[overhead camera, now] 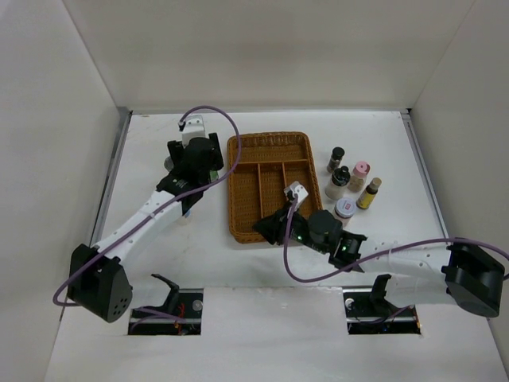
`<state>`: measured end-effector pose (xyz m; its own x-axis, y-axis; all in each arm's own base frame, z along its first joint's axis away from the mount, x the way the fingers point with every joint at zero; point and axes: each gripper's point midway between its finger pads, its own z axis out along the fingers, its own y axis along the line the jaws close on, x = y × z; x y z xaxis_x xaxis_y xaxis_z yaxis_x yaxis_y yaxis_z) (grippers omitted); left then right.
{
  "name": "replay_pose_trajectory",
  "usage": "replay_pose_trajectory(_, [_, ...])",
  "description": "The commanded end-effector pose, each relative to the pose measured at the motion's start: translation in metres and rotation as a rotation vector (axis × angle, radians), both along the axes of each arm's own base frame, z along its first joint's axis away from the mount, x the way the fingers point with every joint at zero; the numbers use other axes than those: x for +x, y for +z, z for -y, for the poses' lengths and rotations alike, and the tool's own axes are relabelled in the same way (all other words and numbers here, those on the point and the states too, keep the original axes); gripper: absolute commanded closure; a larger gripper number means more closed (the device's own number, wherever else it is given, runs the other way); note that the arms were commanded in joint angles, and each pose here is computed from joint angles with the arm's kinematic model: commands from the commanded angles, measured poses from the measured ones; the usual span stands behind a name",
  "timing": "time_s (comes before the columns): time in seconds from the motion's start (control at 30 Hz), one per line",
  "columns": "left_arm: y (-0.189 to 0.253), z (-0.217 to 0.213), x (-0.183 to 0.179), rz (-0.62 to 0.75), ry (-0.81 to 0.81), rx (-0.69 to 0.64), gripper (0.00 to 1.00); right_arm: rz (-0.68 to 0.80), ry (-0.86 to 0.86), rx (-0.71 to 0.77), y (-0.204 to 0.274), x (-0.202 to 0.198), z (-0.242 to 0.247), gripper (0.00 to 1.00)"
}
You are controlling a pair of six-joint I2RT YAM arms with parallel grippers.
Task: Organize the condiment bottles
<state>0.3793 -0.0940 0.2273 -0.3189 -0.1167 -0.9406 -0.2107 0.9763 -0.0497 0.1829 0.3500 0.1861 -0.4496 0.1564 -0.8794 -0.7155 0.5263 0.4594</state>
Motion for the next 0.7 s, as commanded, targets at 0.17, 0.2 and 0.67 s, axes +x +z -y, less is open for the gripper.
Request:
replay_pose_trajectory(0.17, [0.037, 0.011, 0.03, 0.082, -0.001, -0.005, 0.25, 0.049, -0.033, 0.065, 0.02, 0.008, 0.002, 0.58])
replay_pose_trajectory(0.2, [0.038, 0.012, 0.033, 0.081, 0.002, -0.004, 0.26, 0.048, -0.034, 0.063, 0.02, 0.008, 0.002, 0.58])
replay_pose_trajectory(0.67, [0.0, 0.007, 0.061, 0.01, 0.04, 0.037, 0.48, 0.045, -0.066, 0.047, 0.015, 0.016, 0.008, 0.56])
